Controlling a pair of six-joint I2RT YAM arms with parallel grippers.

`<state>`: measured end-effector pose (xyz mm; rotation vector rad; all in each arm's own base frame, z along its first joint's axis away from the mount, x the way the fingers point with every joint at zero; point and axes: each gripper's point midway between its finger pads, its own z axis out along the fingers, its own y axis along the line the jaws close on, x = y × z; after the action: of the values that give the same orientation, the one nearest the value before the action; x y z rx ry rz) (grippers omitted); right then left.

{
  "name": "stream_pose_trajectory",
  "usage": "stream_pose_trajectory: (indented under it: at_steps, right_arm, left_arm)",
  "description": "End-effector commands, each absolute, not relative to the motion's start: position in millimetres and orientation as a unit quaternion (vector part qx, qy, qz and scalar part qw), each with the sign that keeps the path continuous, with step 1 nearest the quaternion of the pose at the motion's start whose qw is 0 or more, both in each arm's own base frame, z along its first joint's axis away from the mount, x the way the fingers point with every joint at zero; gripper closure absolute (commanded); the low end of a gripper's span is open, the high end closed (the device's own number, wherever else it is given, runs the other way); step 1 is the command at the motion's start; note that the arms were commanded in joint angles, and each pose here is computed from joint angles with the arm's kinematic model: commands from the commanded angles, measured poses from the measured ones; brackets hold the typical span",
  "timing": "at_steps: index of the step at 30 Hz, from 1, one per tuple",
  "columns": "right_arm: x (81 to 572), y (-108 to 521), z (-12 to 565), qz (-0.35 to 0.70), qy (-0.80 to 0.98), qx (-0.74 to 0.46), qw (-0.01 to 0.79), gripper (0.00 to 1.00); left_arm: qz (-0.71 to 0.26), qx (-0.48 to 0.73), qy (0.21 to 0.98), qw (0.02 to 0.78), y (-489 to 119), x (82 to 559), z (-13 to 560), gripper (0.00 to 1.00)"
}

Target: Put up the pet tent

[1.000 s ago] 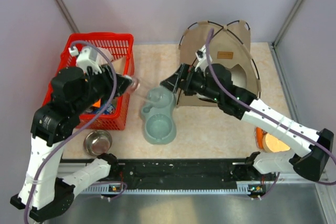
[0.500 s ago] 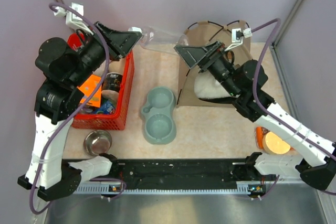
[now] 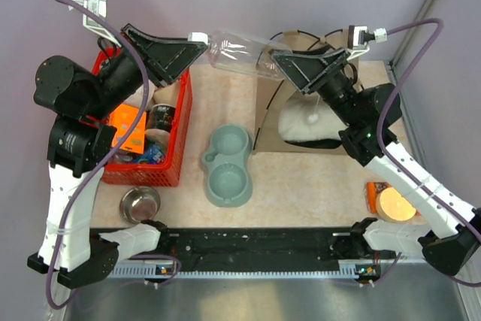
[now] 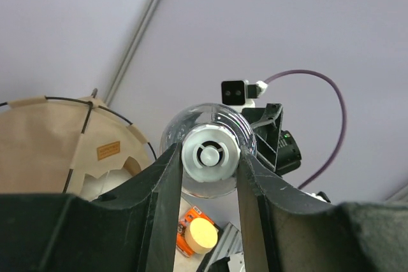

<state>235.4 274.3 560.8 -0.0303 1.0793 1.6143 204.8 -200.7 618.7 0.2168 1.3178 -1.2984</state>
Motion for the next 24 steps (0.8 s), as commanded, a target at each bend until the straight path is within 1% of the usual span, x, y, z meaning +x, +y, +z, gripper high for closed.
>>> stream_pose_trajectory:
  at_steps: [1, 6, 11, 15, 17, 20, 22, 24]
  right_arm:
    - [192.2, 283.3, 583.4, 0.755, 0.404, -0.104, 0.506, 0.01]
    - [186.4, 295.9, 568.9, 0.77, 0.426, -0.131, 0.456, 0.01]
    - [185.4, 285.1, 564.7, 0.787, 0.402, -0.117, 0.454, 0.02]
    - [187.3, 283.6, 565.6, 0.797, 0.395, -0.115, 0.443, 0.11]
    - [187.5, 282.5, 563.8, 0.803, 0.388, -0.114, 0.438, 0.1]
    - [186.4, 279.9, 564.4, 0.808, 0.381, -0.113, 0.436, 0.03]
    - [186.7, 280.4, 564.2, 0.807, 0.382, -0.113, 0.436, 0.03]
    - [187.5, 281.5, 564.3, 0.806, 0.384, -0.116, 0.435, 0.08]
  left_arm:
    - [-0.582, 0.139, 0.518, 0.611, -201.0, 179.9, 646.9, 1.0]
    - [-0.579, 0.143, 0.523, 0.608, -202.9, 183.0, 641.9, 1.0]
    - [-0.577, 0.146, 0.527, 0.607, -203.0, 183.0, 637.5, 1.0]
    - [-0.574, 0.146, 0.534, 0.604, -203.2, 184.9, 633.0, 1.0]
    - [-0.568, 0.146, 0.537, 0.606, -201.6, 184.7, 631.2, 1.0]
    - [-0.562, 0.145, 0.542, 0.608, -200.1, 185.6, 628.0, 1.0]
    - [-0.561, 0.143, 0.543, 0.608, -199.5, 186.2, 627.4, 1.0]
    - [-0.56, 0.143, 0.543, 0.609, -198.9, 186.0, 627.4, 1.0]
